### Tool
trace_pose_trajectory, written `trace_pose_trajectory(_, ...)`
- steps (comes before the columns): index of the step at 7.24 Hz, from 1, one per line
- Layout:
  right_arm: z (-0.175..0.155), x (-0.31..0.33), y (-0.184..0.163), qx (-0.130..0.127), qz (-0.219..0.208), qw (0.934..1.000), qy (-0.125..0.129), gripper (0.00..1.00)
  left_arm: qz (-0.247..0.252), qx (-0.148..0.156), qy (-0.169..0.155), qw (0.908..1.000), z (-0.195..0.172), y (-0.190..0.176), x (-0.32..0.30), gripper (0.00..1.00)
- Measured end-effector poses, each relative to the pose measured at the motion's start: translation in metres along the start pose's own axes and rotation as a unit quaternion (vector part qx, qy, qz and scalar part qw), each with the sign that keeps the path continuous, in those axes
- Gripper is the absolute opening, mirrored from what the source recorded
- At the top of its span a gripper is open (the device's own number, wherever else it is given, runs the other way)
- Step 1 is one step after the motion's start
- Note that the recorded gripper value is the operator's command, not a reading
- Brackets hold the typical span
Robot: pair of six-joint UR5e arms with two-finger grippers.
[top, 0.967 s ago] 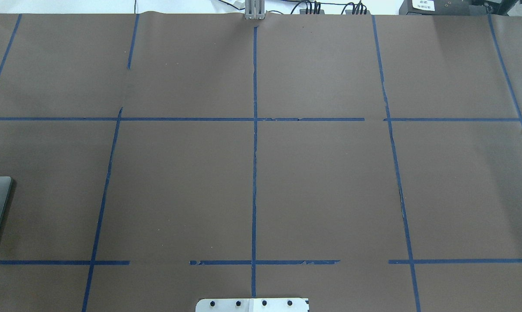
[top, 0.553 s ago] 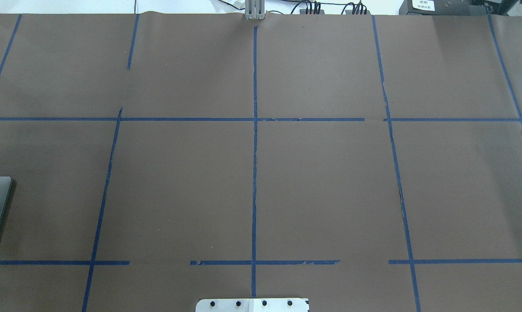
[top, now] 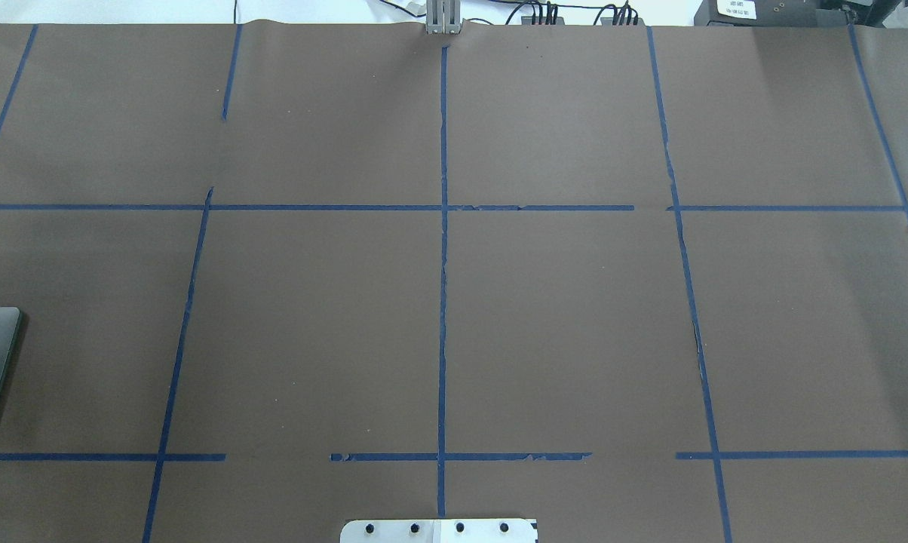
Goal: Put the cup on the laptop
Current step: 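Position the held cup above the silver laptop with the left gripper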
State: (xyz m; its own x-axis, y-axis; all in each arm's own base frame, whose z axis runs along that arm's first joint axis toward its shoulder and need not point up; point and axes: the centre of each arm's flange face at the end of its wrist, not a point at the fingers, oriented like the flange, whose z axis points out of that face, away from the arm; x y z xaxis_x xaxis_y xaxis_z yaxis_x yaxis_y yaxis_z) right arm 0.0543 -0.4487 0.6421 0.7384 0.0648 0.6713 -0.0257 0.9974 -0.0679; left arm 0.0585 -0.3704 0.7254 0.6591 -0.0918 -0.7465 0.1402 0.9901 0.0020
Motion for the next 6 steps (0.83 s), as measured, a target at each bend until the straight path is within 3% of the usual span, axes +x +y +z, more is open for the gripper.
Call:
trace_pose_trajectory(3, 0.0000, 0.0000, 0.0000, 0.000, 0.000, 1.0000, 0.000, 1.00, 0.000, -0.006, -0.002, 1.0000, 0.0060, 0.0006, -0.0005, 0.03)
trace_pose_trajectory(4, 0.0000, 0.0000, 0.0000, 0.000, 0.000, 1.0000, 0.000, 1.00, 0.001, -0.007, -0.003, 1.0000, 0.0075, 0.0004, -0.0010, 0.18)
trace_pose_trajectory(5, 0.0000, -0.0001, 0.0000, 0.000, 0.000, 1.0000, 0.000, 1.00, 0.002, -0.008, -0.003, 1.0000, 0.0085, 0.0003, -0.0011, 0.50)
trace_pose_trajectory(6, 0.0000, 0.0000, 0.0000, 0.000, 0.000, 1.0000, 0.000, 1.00, 0.005, -0.008, -0.002, 1.0000, 0.0089, -0.0008, 0.0000, 1.00)
